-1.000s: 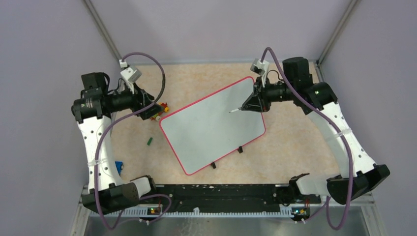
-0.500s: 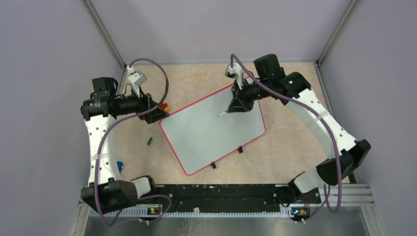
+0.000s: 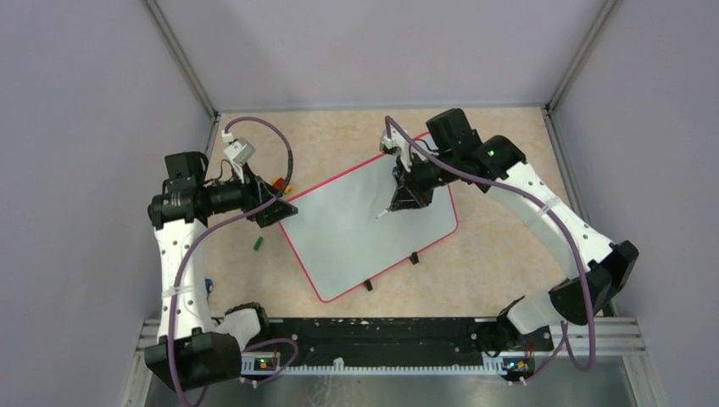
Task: Write a sentence on the whiteboard
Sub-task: Hold the whiteboard on the whiteboard stand.
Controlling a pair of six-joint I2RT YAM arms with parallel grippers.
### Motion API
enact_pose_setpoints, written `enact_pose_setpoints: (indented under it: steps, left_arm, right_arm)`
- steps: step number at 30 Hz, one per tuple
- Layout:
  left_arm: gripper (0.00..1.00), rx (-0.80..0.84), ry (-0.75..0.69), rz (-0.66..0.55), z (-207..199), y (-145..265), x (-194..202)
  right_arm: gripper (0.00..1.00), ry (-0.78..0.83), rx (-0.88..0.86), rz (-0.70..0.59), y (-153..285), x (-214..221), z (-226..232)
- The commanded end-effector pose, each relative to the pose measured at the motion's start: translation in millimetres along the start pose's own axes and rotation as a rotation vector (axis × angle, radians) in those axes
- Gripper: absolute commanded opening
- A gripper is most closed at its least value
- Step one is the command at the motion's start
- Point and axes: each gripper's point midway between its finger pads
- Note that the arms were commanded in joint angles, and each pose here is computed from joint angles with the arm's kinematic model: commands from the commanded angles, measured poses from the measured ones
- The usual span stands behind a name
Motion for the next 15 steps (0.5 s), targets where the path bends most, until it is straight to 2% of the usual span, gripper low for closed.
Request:
enact_pose_setpoints:
  steps: [1, 7, 15]
  left_arm:
    - [0.9, 0.078, -0.059, -0.057, -20.3, 0.9, -9.6]
    - [0.84, 0.045, -0.03, -0.047, -15.7, 1.7, -12.1]
    - [0.65, 0.032, -0.004, -0.006, -6.2, -1.8, -1.4]
  right_arm:
    - [0.0, 0.059, 0.061, -0.181, 14.9, -30.9, 13.4]
    - [0.0, 0.092, 0.081, -0.33, 13.5, -65.2, 16.7]
    - [0.0, 0.196, 0.061, -0.419, -1.8, -98.8, 38.0]
Point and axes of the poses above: each gripper's point midway between its finger pads, its own y axis back along the fingers, its own z axis along the line the jaws close on, x = y × z, and after that the axes turned 7 degrees about y, right-handed
